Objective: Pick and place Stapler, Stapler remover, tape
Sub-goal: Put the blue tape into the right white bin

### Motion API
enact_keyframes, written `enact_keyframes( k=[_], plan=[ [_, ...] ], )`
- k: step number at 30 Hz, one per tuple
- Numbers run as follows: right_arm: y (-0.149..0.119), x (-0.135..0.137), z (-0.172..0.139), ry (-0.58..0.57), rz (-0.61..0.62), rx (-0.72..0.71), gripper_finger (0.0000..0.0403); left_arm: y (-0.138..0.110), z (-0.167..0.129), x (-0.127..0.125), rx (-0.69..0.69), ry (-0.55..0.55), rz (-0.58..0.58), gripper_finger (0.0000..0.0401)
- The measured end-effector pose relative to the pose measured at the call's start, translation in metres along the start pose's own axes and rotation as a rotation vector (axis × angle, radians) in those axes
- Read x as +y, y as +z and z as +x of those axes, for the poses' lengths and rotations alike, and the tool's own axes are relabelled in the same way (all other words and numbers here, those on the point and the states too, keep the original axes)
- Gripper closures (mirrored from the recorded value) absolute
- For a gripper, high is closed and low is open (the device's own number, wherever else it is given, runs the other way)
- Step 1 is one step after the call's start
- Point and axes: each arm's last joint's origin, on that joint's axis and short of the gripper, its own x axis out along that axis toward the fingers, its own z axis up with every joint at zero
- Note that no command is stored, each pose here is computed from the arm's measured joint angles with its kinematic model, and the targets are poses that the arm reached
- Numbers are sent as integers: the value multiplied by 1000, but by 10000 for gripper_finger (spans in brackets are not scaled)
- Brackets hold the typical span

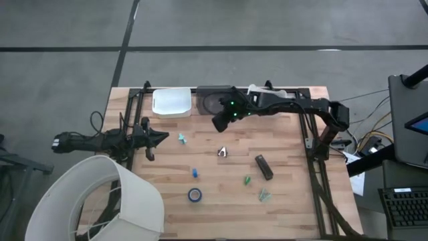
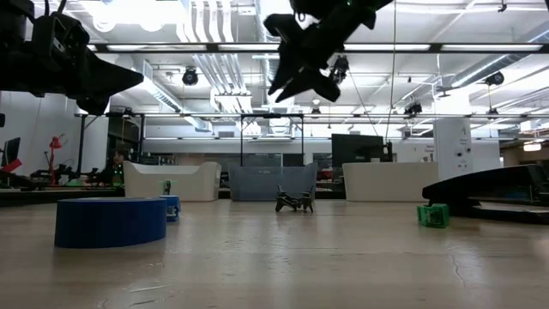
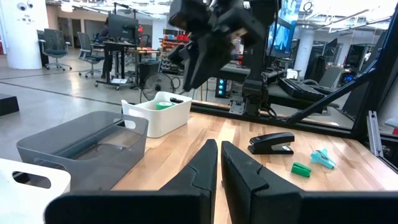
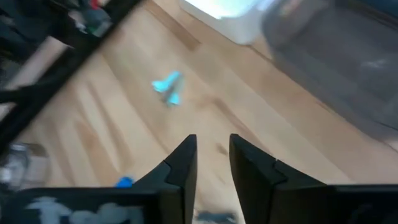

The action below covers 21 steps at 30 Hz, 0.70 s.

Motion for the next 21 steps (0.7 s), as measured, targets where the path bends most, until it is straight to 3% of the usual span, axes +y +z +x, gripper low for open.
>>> enact_keyframes(
  k=[14,17,21],
  plan=[
    [-1,25,0,117,47,-88,394,3,0,0,-37,9,30,375],
    [-2,29,-1,138,43,-101,394,7,0,0,-71,-7,-89,375],
    [-4,33,-1,143,60,-94,394,14,-1,-1,-143,-23,-355,375]
  ],
)
